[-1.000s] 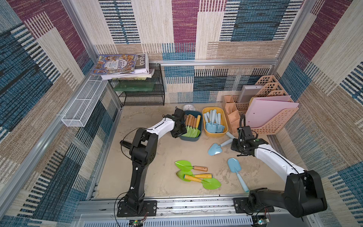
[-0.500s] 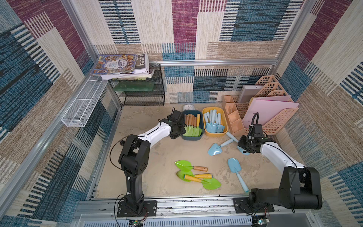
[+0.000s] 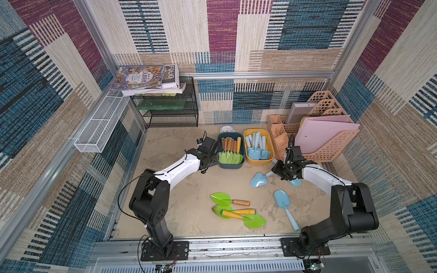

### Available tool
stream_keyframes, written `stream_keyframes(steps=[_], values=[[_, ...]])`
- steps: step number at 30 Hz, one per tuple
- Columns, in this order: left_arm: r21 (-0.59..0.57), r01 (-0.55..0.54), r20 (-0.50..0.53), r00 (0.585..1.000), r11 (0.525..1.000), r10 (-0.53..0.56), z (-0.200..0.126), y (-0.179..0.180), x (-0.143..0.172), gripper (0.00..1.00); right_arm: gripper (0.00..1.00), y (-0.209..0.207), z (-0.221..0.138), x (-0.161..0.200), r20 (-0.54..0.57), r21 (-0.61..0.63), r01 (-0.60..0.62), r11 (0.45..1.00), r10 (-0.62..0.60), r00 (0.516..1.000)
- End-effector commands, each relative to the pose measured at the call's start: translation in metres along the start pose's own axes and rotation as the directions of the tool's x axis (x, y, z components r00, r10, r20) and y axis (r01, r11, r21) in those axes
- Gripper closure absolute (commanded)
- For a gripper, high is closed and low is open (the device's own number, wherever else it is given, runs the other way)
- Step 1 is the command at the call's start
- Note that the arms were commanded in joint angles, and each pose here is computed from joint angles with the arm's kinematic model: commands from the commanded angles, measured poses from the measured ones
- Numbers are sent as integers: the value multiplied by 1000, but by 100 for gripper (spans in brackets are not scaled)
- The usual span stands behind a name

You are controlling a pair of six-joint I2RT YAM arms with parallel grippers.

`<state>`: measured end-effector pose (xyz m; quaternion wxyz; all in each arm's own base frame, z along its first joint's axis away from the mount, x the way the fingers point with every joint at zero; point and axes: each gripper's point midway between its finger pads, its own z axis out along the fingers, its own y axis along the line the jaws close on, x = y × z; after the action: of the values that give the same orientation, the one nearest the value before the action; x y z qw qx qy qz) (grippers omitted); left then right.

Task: Sort the small shovels by color and place them into the storage box
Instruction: Pick up the shovel from the center of the board.

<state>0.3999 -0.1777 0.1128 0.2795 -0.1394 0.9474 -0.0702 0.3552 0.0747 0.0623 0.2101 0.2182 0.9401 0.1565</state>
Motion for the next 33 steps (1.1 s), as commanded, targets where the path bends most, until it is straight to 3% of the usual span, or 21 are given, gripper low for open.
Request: stream_keyframes(steps=[1, 17, 19, 21, 23, 26, 33], values=[[3, -24, 44, 999, 1000, 24, -4, 0, -8, 42, 56, 5, 5, -3, 10, 34, -22, 999, 22, 1000], [53, -21, 59, 998, 998, 18, -8, -3, -6, 42, 58, 0, 41, 30, -92, 220, 16, 975, 4, 996], [62, -20, 58, 998, 998, 16, -10, -4, -5, 42, 62, 0, 44, 37, -107, 226, 35, 974, -11, 994], [77, -23, 55, 998, 997, 19, -12, -7, -6, 42, 72, -1, 45, 44, -121, 224, 53, 973, -26, 992], [94, -30, 50, 998, 995, 25, -15, -10, -6, 42, 82, -2, 44, 50, -137, 208, 67, 976, -39, 990], [130, -39, 35, 999, 991, 35, -19, -17, -5, 42, 90, 1, 35, 55, -133, 157, 103, 982, -82, 988], [308, -99, -28, 993, 946, 113, -27, -51, 7, 42, 90, 39, -20, 49, -51, -102, 249, 963, -255, 965]])
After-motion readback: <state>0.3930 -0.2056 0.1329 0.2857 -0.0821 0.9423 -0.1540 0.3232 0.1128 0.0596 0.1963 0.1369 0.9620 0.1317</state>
